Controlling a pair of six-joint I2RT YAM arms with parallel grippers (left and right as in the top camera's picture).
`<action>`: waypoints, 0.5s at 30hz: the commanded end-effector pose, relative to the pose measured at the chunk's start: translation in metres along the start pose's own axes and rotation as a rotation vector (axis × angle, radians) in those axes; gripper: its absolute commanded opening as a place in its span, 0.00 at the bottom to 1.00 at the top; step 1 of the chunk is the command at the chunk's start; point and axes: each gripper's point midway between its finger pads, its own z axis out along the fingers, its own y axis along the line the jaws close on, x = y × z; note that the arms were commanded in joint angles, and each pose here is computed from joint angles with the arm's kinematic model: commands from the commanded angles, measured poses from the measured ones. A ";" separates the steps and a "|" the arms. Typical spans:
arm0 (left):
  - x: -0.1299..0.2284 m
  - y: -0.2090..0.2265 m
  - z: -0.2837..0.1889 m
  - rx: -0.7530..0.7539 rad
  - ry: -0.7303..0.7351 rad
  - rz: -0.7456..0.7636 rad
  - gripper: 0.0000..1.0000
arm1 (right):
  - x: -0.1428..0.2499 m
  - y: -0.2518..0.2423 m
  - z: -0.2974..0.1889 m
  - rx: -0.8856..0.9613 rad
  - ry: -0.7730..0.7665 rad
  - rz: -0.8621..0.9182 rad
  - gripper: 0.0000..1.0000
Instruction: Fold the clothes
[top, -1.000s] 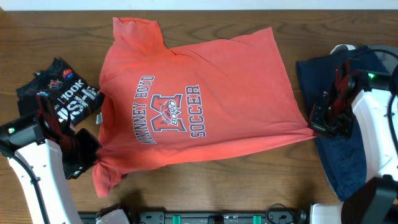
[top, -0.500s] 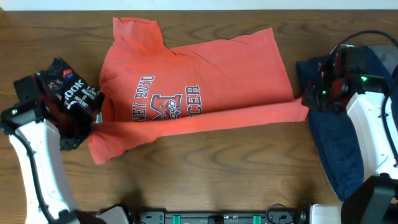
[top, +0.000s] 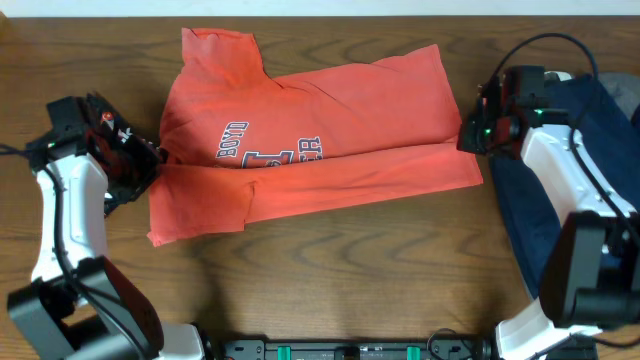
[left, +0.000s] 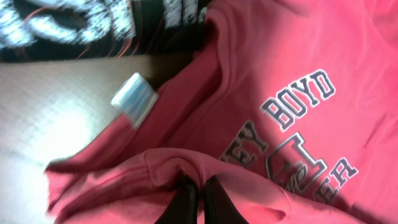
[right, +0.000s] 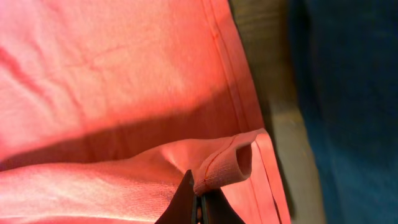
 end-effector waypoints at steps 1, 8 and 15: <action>0.000 -0.003 0.016 -0.004 0.020 0.011 0.06 | 0.004 0.001 0.021 -0.003 0.024 -0.022 0.02; -0.006 -0.011 0.037 0.006 0.017 0.043 0.06 | -0.013 0.001 0.038 -0.014 -0.039 -0.019 0.02; -0.021 -0.024 0.033 0.056 -0.041 0.078 0.27 | -0.033 0.001 0.036 -0.027 -0.118 0.020 0.20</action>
